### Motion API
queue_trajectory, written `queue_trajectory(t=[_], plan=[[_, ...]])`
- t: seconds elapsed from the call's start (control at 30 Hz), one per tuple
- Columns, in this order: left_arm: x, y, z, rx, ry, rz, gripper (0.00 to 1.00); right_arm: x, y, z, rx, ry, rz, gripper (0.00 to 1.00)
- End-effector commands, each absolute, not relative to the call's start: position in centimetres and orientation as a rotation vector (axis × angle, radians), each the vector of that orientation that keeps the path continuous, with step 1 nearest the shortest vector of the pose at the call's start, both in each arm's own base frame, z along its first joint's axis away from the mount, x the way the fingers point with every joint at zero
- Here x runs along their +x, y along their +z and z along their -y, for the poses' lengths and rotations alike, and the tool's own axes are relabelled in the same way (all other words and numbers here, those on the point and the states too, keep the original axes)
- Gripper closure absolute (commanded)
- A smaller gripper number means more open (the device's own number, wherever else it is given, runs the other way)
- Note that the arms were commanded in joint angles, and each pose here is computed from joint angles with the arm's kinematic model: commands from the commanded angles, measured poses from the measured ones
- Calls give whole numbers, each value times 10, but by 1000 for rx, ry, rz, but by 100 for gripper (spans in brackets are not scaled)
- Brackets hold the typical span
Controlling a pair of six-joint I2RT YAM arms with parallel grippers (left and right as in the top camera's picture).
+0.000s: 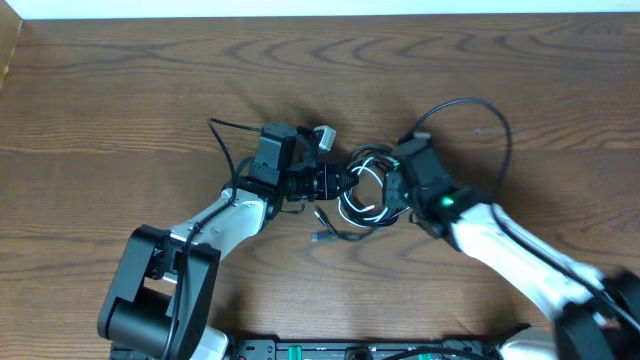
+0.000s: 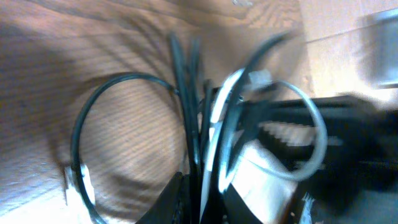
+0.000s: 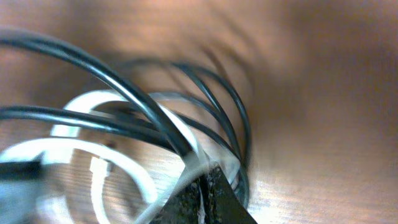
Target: Untangle cables
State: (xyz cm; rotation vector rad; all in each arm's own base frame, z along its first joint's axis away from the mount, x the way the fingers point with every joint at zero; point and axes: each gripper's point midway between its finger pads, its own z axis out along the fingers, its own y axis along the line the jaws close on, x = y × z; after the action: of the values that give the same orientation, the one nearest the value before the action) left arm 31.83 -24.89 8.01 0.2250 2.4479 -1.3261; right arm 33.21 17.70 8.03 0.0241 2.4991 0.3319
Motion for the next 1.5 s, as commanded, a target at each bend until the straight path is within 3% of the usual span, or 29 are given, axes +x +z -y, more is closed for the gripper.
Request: queue_trajectory(t=[0.0, 0.17, 0.47, 0.77, 0.93, 1.07, 1.3, 1.47], plan=[[324, 76, 245, 210, -1281, -2447, 86, 349, 181, -177, 7, 446, -2235, 99], [324, 77, 245, 212, -1281, -2446, 87, 336, 223, -149, 73, 398, -2131, 99], [323, 76, 245, 211, -1283, -2449, 89, 312, 177, -71, 322, -86, -2268, 99], [337, 72, 217, 152, -1227, -2447, 92, 313, 180, 7, 555, -367, -2191, 99], [362, 83, 174, 6, -1178, -2396, 92, 311, 170, 35, 679, -329, -2231, 99], [372, 112, 156, -27, -1188, -2312, 92, 320, 156, 4, 568, -14, -2364, 99], [352, 181, 186, 145, -1324, -2167, 93, 322, 157, -90, 81, 536, -2457, 73], [324, 190, 221, 295, -1398, -2166, 92, 323, 154, -130, -103, 730, -2444, 48]])
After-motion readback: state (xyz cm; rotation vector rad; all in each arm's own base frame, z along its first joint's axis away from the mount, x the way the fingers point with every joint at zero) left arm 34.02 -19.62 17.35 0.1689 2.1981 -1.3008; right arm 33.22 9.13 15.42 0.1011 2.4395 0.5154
